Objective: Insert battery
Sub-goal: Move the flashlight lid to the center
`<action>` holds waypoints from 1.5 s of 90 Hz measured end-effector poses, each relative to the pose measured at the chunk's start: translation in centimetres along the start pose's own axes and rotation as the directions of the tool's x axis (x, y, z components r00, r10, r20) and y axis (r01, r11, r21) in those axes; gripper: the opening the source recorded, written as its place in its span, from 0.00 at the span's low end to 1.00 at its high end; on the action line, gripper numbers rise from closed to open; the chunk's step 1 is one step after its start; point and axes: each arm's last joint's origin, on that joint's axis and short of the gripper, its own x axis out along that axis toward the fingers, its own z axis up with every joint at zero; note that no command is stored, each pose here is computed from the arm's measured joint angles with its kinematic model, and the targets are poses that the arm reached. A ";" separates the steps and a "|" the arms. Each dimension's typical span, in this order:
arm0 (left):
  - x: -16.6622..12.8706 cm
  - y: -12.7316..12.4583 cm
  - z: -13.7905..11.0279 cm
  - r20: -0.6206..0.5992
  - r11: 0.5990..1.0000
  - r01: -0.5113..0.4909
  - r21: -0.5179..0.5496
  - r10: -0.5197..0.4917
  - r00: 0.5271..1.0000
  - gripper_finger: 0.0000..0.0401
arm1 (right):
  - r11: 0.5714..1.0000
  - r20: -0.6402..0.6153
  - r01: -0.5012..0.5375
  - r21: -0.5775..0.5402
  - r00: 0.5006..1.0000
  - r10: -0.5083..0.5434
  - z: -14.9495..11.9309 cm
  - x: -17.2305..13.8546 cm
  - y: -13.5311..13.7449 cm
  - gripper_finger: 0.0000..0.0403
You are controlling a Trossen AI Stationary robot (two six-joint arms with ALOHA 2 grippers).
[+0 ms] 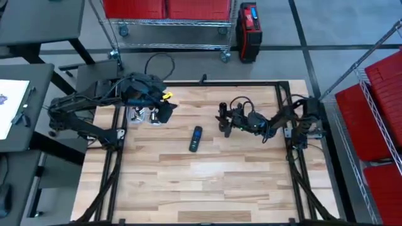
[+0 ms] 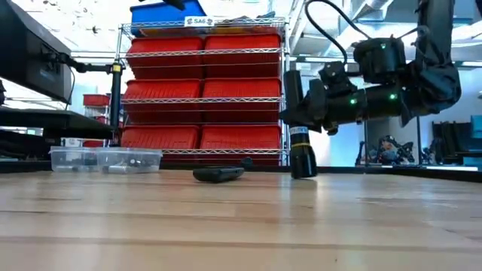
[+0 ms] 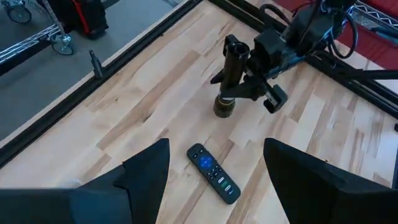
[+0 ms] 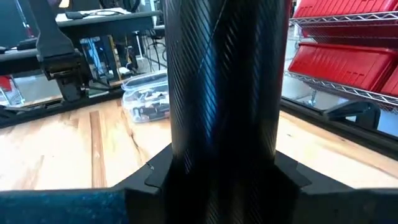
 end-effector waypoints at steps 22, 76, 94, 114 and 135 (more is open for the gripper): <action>0.0 0.0 -0.1 -0.007 1.000 -0.003 0.002 0.003 1.000 0.60 | 1.000 -0.009 -0.027 -0.009 1.000 0.027 -0.2 -0.2 0.8 0.36; 0.0 0.0 -0.1 -0.010 1.000 -0.004 0.005 0.004 1.000 0.60 | 0.992 0.017 -0.076 -0.102 0.997 0.078 1.1 -0.8 2.1 0.53; 0.0 0.0 -0.1 -0.011 1.000 -0.004 0.006 0.004 1.000 0.60 | 0.985 0.118 -0.064 -0.161 0.989 0.084 3.9 -1.4 2.2 0.53; 0.0 0.0 -0.1 -0.011 1.000 -0.004 0.007 0.004 1.000 0.60 | 0.980 0.233 -0.045 -0.192 0.968 0.091 7.2 -2.6 2.2 0.53; 0.0 0.1 -0.2 -0.016 1.000 -0.007 0.009 0.007 1.000 0.60 | 0.987 0.375 -0.041 -0.154 0.922 0.097 10.6 -4.4 2.1 0.53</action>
